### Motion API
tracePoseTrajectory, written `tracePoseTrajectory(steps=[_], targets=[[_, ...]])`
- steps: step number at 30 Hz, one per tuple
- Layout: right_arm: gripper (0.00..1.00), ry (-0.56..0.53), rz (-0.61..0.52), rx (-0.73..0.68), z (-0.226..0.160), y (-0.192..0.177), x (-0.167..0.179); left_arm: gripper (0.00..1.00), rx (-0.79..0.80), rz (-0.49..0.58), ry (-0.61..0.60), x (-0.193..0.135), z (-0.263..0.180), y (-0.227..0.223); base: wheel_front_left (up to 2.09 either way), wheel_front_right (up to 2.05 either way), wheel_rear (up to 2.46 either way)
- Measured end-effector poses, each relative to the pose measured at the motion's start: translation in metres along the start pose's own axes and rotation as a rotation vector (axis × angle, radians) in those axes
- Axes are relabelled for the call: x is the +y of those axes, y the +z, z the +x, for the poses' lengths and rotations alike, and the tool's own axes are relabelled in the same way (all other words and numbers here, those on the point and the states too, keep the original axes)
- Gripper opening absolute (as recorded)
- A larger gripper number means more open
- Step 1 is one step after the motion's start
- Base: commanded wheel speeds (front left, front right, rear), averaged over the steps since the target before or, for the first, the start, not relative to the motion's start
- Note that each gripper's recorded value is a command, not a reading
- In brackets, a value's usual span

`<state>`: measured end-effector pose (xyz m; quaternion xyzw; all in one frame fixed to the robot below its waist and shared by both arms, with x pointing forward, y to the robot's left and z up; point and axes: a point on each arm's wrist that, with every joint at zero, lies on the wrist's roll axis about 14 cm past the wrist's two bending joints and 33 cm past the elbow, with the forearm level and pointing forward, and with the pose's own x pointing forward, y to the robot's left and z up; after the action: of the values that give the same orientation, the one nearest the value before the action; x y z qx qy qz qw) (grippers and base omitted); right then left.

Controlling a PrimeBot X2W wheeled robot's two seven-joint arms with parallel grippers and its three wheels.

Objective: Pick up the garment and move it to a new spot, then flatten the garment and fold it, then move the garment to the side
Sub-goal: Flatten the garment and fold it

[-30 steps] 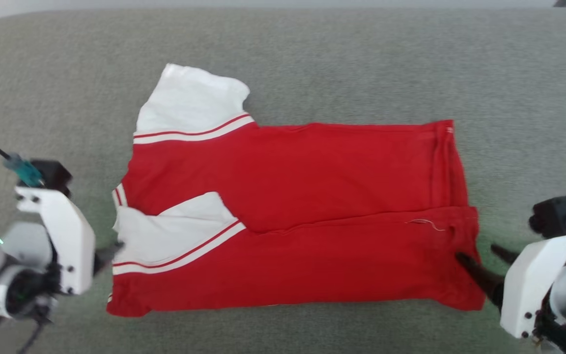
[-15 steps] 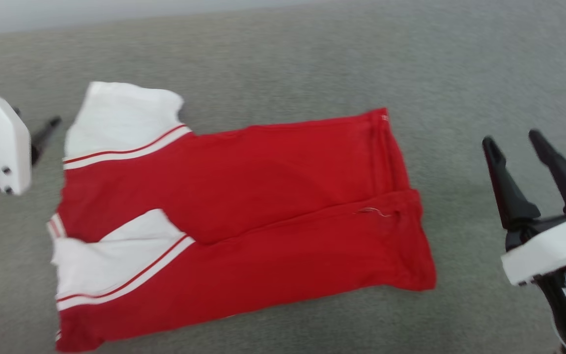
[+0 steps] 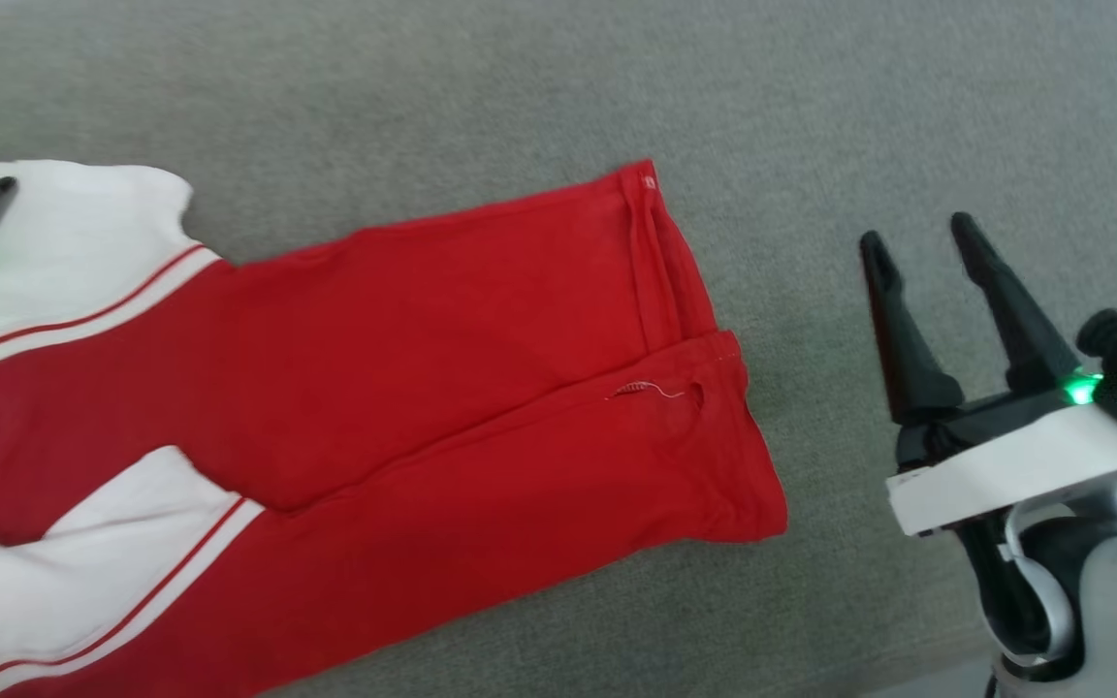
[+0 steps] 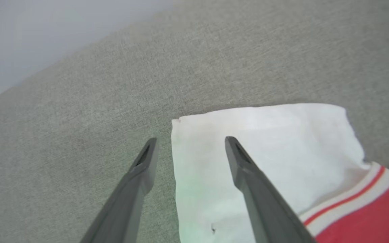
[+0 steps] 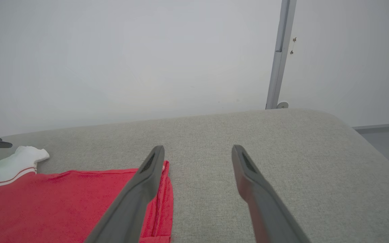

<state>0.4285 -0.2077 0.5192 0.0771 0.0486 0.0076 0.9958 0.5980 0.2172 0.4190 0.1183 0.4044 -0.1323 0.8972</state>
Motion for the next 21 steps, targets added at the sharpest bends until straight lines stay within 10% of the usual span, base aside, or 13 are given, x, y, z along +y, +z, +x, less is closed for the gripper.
tracePoseTrajectory(steps=[10, 11, 12, 21], targets=[[1.0, 0.049, 0.001, 0.146, 0.017, -0.035, 0.008, 1.0, 0.215, -0.141, 0.015, 0.002, 0.04, -0.037, 0.0, 0.0, 0.0], [1.0, 0.057, 0.004, 0.162, 0.02, -0.037, 0.009, 0.36, 0.239, -0.155, 0.001, -0.002, 0.041, -0.039, 0.0, 0.0, 0.0], [1.0, 0.071, 0.006, 0.184, 0.024, -0.041, 0.012, 0.0, 0.253, -0.162, -0.001, -0.002, 0.041, -0.039, 0.0, 0.0, 0.0], [1.0, 0.193, -0.046, 0.424, 0.077, -0.078, 0.038, 0.0, 0.27, -0.161, -0.054, -0.015, 0.05, -0.037, 0.0, 0.0, 0.0]])
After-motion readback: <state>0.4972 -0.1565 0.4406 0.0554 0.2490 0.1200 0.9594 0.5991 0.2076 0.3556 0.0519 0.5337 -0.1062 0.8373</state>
